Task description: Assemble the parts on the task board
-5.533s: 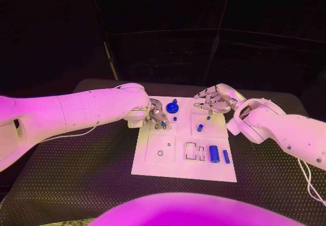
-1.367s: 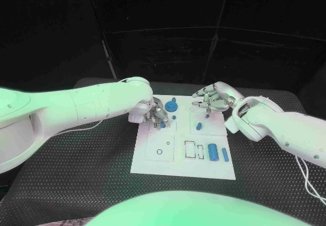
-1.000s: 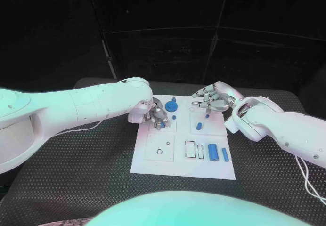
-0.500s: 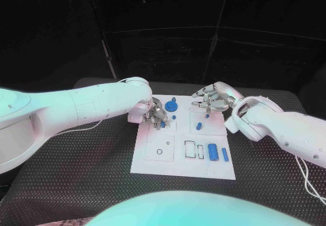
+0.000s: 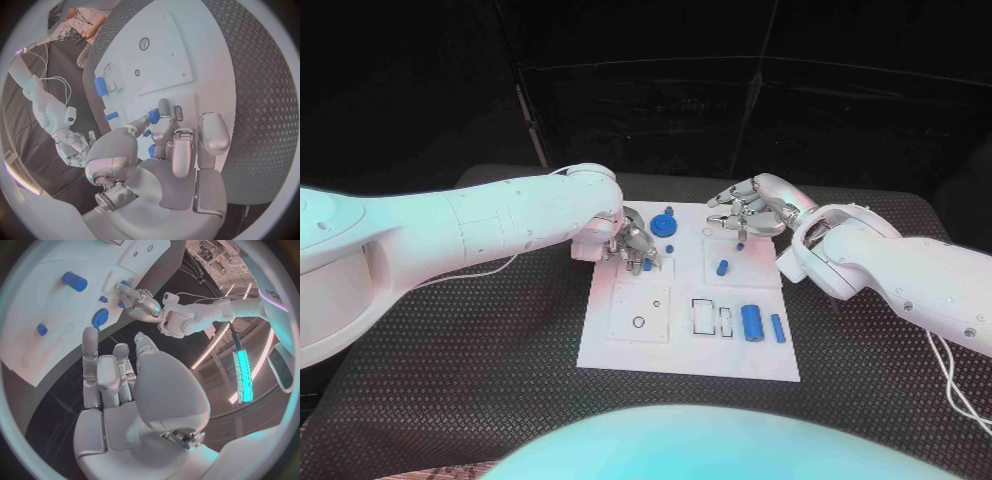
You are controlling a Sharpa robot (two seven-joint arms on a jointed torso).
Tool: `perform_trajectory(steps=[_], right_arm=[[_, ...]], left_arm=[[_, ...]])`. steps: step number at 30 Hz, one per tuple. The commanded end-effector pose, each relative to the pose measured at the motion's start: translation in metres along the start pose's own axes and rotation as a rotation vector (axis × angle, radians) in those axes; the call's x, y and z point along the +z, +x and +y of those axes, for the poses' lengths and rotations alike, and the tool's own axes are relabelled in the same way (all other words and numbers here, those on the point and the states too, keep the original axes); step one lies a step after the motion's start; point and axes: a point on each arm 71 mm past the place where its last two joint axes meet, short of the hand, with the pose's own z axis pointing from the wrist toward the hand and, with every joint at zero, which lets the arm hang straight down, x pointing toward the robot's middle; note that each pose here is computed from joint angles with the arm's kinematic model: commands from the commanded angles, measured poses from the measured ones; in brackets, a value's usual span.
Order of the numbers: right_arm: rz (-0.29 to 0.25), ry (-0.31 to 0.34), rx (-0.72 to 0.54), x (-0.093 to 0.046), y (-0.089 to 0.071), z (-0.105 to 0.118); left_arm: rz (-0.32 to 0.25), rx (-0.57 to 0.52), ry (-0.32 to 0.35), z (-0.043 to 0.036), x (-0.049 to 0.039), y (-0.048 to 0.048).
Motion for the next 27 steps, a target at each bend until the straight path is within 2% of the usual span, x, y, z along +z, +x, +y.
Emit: perform_trajectory(steps=[1, 8, 13, 21, 27], right_arm=[[0.006, -0.011, -0.001, 0.001, 0.000, 0.002], [0.007, -0.009, -0.001, 0.001, 0.000, 0.001], [0.008, -0.008, -0.002, 0.001, 0.000, 0.001], [0.007, -0.005, -0.003, 0.001, 0.000, -0.001], [0.007, -0.003, -0.003, 0.001, -0.001, -0.002]], left_arm=[[0.001, 0.001, -0.004, 0.0003, -0.0008, 0.0001], [-0.014, -0.014, 0.000, 0.0055, -0.0039, 0.0010], [-0.040, -0.031, 0.007, 0.0100, -0.0100, -0.0015], [-0.073, -0.045, 0.045, 0.0091, -0.0330, -0.0157], [-0.133, -0.055, 0.059, 0.0144, -0.0581, -0.0380]])
